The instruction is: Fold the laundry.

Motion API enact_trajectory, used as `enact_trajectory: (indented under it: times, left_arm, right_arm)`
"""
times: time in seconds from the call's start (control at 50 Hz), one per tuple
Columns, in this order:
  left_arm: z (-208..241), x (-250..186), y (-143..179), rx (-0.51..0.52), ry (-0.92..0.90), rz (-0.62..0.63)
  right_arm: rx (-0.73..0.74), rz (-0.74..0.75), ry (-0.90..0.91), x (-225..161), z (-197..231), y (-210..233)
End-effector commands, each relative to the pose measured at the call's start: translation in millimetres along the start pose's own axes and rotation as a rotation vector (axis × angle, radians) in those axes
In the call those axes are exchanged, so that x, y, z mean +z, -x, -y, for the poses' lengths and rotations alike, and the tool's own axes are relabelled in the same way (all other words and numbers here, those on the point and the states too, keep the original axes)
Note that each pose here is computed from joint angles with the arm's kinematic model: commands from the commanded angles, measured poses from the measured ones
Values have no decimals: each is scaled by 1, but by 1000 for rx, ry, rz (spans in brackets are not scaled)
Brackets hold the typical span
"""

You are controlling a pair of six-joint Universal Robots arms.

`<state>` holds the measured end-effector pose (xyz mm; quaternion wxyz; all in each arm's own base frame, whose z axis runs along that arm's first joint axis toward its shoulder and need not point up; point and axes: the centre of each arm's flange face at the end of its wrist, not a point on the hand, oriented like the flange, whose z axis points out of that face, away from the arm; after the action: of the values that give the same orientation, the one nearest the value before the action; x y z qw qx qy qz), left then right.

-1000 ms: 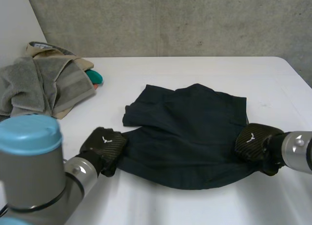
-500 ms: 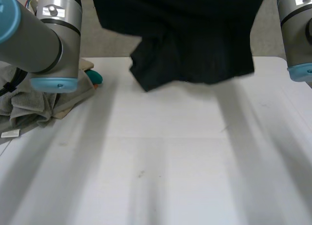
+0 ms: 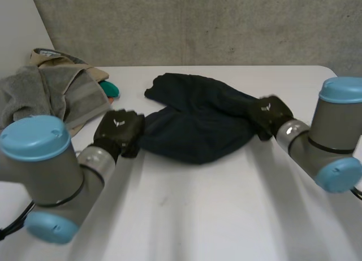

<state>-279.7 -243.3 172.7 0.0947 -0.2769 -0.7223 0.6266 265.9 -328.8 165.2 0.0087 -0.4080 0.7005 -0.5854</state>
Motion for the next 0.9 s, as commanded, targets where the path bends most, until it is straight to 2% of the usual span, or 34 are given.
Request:
enact_trajectory:
  times: [0.02, 0.12, 0.14, 0.2, 0.36, 0.44, 0.52, 0.68, 0.74, 0.82, 0.9]
  left_arm:
    - [11, -72, -12, 102, 222, -112]
    - [11, -122, -18, 215, 493, -226]
    - [9, -135, -21, 244, 598, -271]
    - [9, -143, -25, 265, 684, -313]
    - [19, -80, -29, 244, 485, -198]
    - [30, -36, -28, 242, 358, -117]
    - [43, 24, -20, 233, 200, 2]
    - [54, 104, -12, 259, -42, 129]
    - [53, 121, -15, 272, -104, 141]
    - [43, 146, -28, 360, -216, 126]
    - [36, 155, -44, 401, -291, 63]
  right_arm:
    - [-97, 161, 283, -85, 12, -11]
    - [-186, 346, 485, -125, 11, -18]
    - [-214, 397, 519, -132, 11, -20]
    - [-243, 425, 529, -129, 7, -21]
    - [-148, 383, 542, -104, -5, -22]
    - [-96, 246, 450, -83, -3, -33]
    - [-48, 70, 282, -48, 1, -45]
    - [-58, -173, 15, 9, -1, -56]
    - [-84, -238, -39, 22, -2, -58]
    - [-137, -326, -121, 47, -5, -57]
    - [-201, -364, -94, 61, -11, -50]
